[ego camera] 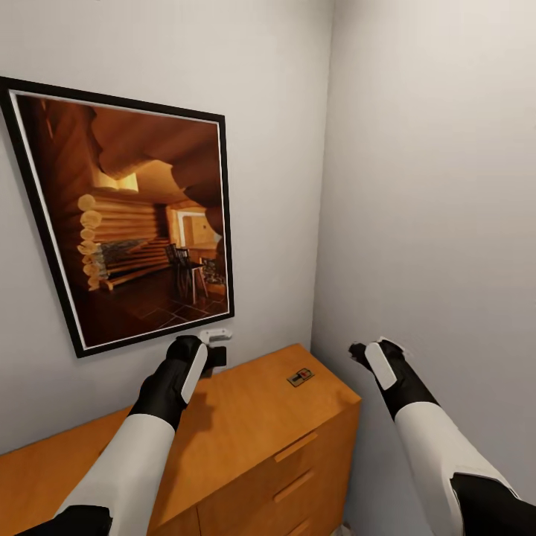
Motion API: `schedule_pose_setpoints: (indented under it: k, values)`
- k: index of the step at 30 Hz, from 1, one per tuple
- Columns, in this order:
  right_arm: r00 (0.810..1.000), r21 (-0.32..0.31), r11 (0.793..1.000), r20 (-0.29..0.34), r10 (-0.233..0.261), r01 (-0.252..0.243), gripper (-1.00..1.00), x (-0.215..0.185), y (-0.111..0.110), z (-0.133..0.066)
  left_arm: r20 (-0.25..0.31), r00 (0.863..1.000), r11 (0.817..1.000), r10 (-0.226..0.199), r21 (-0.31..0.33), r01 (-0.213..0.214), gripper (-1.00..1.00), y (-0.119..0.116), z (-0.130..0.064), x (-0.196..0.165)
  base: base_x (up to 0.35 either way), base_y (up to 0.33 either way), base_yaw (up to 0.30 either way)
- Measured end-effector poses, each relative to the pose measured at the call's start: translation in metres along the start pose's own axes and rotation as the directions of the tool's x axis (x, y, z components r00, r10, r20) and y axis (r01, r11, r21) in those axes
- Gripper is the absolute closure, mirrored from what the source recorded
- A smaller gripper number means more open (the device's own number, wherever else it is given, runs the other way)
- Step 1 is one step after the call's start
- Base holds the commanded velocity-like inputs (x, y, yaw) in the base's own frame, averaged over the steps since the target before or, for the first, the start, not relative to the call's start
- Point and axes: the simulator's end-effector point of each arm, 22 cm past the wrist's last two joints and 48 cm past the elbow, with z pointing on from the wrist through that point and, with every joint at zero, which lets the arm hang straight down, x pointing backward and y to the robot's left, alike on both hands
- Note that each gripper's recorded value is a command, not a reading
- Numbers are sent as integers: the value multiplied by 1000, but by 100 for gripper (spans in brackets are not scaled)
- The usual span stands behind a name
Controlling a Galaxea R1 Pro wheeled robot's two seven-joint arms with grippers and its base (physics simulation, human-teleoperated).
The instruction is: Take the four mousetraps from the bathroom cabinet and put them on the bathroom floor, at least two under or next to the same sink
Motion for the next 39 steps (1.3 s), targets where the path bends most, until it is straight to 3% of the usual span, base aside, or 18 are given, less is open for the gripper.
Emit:
schedule_pose_setpoints:
  k: [4,8,13,17,21,24,27,30,31,35,39]
  values:
    - [1000,175,985,-1,2,-2,-100,3,-34,-5,10,1000,1000,-1,-2,1,100,0,0,-2,0,0,0]
    - [999,225,973,-12,-41,43,-100,17,-21,-15,14,1000,1000,-1,-1,1,100,0,0,-3,0,0,0]
    - [996,198,977,-10,-83,83,-100,29,7,-22,14,1000,1000,0,-1,0,100,0,0,-3,0,0,0]
    - [998,96,993,12,-68,67,-100,41,50,-28,14,1000,1000,0,-1,0,100,0,0,-3,0,0,0]
    - [998,19,999,36,-49,49,-100,42,73,-29,14,1000,1000,0,-1,0,100,0,0,-3,0,0,0]
    - [998,3,998,40,-57,57,-100,44,80,-30,15,1000,1000,0,-2,0,100,0,0,-3,0,0,0]
    - [991,20,993,63,-117,116,-100,42,89,-37,15,1000,1000,0,-2,0,100,0,0,-3,0,0,0]
    - [965,121,967,114,-237,224,-100,30,91,-49,16,1000,1000,0,-2,0,100,0,0,-3,0,0,0]
    - [948,226,941,136,-287,252,-100,23,79,-57,16,1000,1000,0,-3,0,100,0,0,-3,0,0,0]
    - [940,346,907,148,-306,241,-100,15,59,-67,16,1000,1000,1,-2,-1,100,0,0,-3,0,0,0]
    - [956,337,918,127,-264,209,-100,23,58,-66,15,1000,1000,1,-2,-1,100,0,0,-3,0,0,0]
